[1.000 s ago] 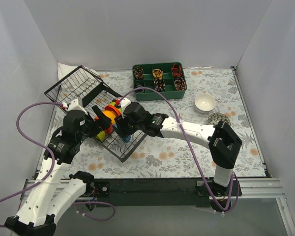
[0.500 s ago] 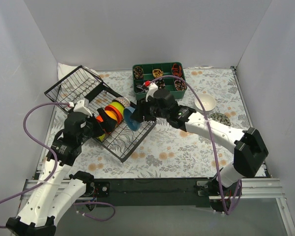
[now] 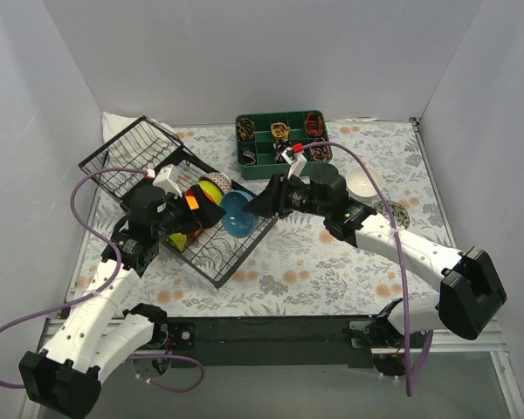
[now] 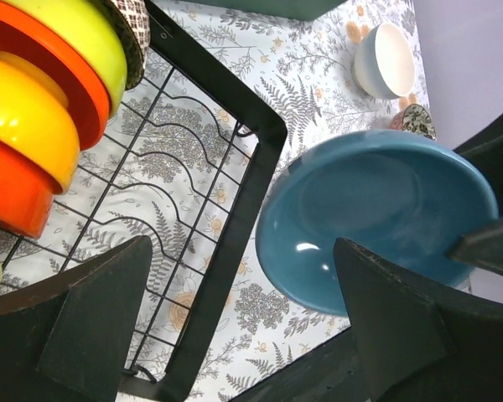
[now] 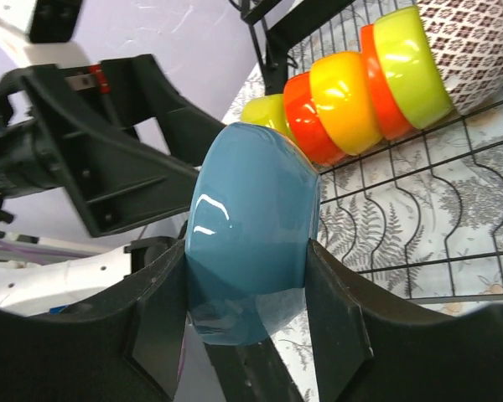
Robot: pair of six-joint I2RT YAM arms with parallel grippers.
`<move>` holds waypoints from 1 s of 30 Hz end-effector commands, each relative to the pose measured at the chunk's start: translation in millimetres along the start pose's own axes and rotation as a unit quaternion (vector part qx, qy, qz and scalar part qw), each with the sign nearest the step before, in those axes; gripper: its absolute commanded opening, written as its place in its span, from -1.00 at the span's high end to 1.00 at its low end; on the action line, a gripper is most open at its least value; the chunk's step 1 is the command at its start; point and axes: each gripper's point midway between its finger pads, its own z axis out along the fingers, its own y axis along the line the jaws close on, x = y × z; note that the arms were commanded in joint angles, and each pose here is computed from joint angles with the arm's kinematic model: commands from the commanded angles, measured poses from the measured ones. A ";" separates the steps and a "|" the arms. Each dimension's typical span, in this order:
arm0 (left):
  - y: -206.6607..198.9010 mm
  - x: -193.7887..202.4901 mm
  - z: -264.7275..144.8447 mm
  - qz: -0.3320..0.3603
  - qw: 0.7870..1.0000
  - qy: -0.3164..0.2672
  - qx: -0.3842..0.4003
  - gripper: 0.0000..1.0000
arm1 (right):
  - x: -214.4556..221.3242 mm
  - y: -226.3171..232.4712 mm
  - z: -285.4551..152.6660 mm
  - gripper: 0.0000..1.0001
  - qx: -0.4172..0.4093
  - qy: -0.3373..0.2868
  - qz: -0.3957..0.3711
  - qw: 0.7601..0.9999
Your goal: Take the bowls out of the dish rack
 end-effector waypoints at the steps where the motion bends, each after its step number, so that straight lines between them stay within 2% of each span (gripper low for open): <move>1: -8.5 4.9 11.9 0.004 0.999 0.014 0.031 -0.71 | -23.8 46.7 -14.7 0.97 -0.087 -0.040 0.002 0.995; 8: -8.2 8.5 19.9 -0.005 0.999 0.025 0.031 -0.09 | -17.1 45.1 -18.3 0.97 -0.093 -0.039 0.017 0.995; 9: -8.2 9.5 20.5 -0.005 0.999 0.026 0.031 0.11 | -17.0 45.0 -18.6 0.97 -0.093 -0.039 0.019 0.995; 15: -9.2 13.3 22.2 -0.004 0.999 0.032 0.033 0.80 | -11.2 38.0 -21.0 0.97 -0.084 -0.040 0.027 0.995; 16: -9.3 13.8 22.9 -0.004 0.999 0.033 0.033 1.00 | -11.5 37.0 -21.6 0.96 -0.082 -0.043 0.027 0.995; 17: -8.9 15.0 23.0 -0.003 0.999 0.035 0.032 1.00 | -11.1 35.4 -22.2 0.86 -0.079 -0.044 0.028 0.996; 18: -8.7 14.6 23.4 -0.001 0.999 0.033 0.031 1.00 | -8.1 30.8 -22.1 0.61 -0.073 -0.042 0.031 0.996; 20: -7.9 14.2 23.4 0.000 0.999 0.031 0.028 1.00 | -7.1 24.0 -23.8 0.28 -0.059 -0.043 0.033 0.997; 21: -6.3 13.2 23.7 0.001 0.999 0.028 0.022 1.00 | -5.9 20.7 -24.3 -0.06 -0.051 -0.042 0.030 0.997; 24: -1.5 13.2 24.4 0.000 1.000 0.031 0.005 1.00 | -2.8 6.0 -26.7 -0.45 -0.002 -0.029 0.011 1.000; 27: 2.6 14.4 26.0 -0.001 0.999 0.038 -0.014 1.00 | -5.4 -6.3 -33.1 -0.67 0.049 -0.023 -0.013 0.998; 30: 3.8 11.8 27.3 -0.001 0.999 0.038 -0.032 1.00 | -19.5 -14.0 -39.1 -0.76 0.093 -0.036 -0.045 0.994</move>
